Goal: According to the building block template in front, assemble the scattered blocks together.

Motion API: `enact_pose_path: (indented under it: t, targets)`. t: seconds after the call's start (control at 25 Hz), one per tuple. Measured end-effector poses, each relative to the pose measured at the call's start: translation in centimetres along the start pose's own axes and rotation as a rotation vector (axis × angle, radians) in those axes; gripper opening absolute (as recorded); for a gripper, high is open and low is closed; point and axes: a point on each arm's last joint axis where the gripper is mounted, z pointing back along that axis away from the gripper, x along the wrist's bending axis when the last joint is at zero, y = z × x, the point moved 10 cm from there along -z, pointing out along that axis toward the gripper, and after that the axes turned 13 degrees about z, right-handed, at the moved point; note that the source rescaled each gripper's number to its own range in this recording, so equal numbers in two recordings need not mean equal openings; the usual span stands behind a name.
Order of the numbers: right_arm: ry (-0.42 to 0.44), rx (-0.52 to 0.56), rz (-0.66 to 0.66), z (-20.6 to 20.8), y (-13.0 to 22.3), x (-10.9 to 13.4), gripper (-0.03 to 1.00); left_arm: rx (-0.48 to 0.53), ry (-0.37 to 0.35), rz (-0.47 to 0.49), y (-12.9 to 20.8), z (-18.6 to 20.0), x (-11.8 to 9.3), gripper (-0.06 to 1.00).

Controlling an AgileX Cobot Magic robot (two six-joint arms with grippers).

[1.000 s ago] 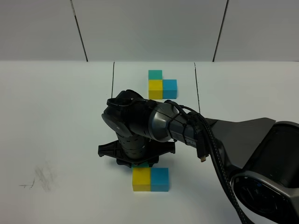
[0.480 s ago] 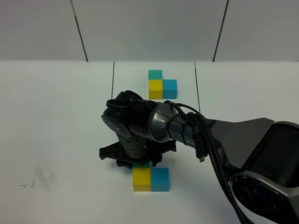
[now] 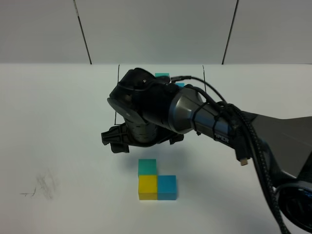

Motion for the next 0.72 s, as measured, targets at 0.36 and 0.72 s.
enact_pose_path:
  t: [0.36, 0.72]
  targets:
    - [0.257, -0.213, 0.151, 9.8, -4.9, -11.8, 1.0, 0.0, 0.0, 0.0, 0.0, 0.0, 0.0, 0.11]
    - [0.565, -0.275, 0.466, 23.9, -3.7, -30.3, 1.0, 0.0, 0.0, 0.0, 0.0, 0.0, 0.0, 0.11]
